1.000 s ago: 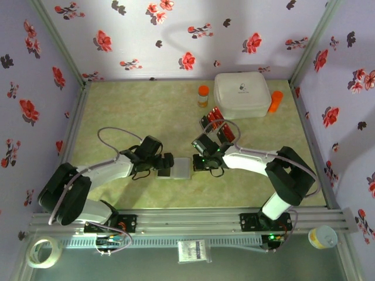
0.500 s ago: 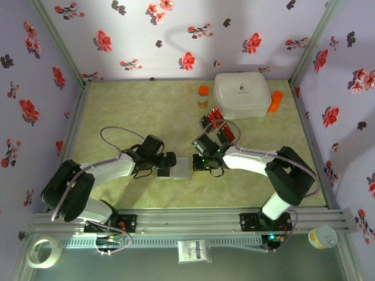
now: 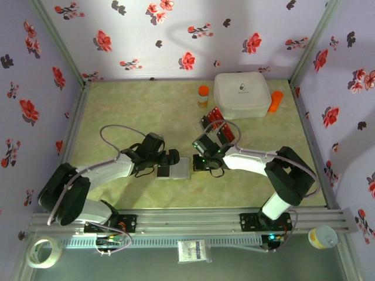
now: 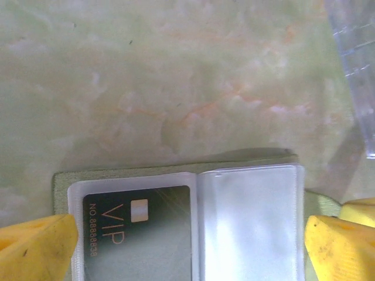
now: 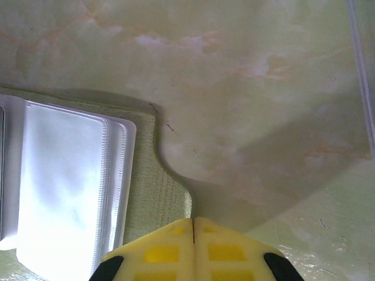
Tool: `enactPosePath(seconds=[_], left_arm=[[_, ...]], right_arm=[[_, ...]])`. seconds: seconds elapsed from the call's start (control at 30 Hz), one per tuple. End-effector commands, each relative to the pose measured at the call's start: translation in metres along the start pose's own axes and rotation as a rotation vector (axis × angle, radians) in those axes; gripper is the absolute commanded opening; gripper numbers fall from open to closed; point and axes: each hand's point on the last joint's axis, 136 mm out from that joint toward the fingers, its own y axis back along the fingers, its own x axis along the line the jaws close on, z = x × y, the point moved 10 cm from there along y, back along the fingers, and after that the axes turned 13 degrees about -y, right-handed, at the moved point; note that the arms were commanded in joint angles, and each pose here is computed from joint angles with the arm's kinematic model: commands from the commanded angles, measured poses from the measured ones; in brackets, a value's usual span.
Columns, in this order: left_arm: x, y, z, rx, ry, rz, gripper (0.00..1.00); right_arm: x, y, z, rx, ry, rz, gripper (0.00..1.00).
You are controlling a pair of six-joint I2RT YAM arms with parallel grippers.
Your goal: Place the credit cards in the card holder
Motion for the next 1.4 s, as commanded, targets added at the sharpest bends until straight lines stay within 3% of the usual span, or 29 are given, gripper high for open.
enactPosePath(seconds=[0.0, 0.3, 0.53, 0.63, 0.73, 0.8, 1.07, 1.2, 1.37], left_arm=[[-0.003, 0.008, 0.002, -0.018, -0.005, -0.010, 1.00], [0.009, -0.005, -0.007, 0.070, -0.001, 0.133, 1.00], [0.010, -0.011, -0.008, 0.079, -0.007, 0.142, 1.00], [0.010, -0.011, -0.008, 0.073, -0.008, 0.139, 1.00], [0.010, -0.011, -0.008, 0.068, -0.007, 0.133, 1.00], [0.009, -0.010, -0.007, 0.065, -0.008, 0.129, 1.00], [0.009, -0.004, -0.007, 0.037, 0.001, 0.122, 1.00], [0.010, -0.002, -0.007, 0.030, 0.004, 0.127, 1.00], [0.011, 0.002, -0.005, 0.015, 0.014, 0.147, 1.00]], right_arm=[[-0.001, -0.004, -0.001, 0.011, -0.028, 0.011, 0.00], [0.000, -0.004, 0.000, 0.009, -0.030, 0.012, 0.00], [0.006, 0.005, 0.003, 0.003, -0.033, 0.054, 0.00], [0.008, 0.012, 0.004, -0.009, -0.038, 0.070, 0.08], [0.013, 0.018, 0.006, -0.017, -0.038, 0.095, 0.32], [0.015, 0.022, 0.006, -0.024, -0.038, 0.108, 0.35], [0.031, 0.031, 0.003, -0.030, -0.023, 0.159, 0.05], [0.039, 0.022, -0.002, -0.010, -0.019, 0.174, 0.00], [0.042, 0.002, -0.009, 0.024, -0.020, 0.166, 0.00]])
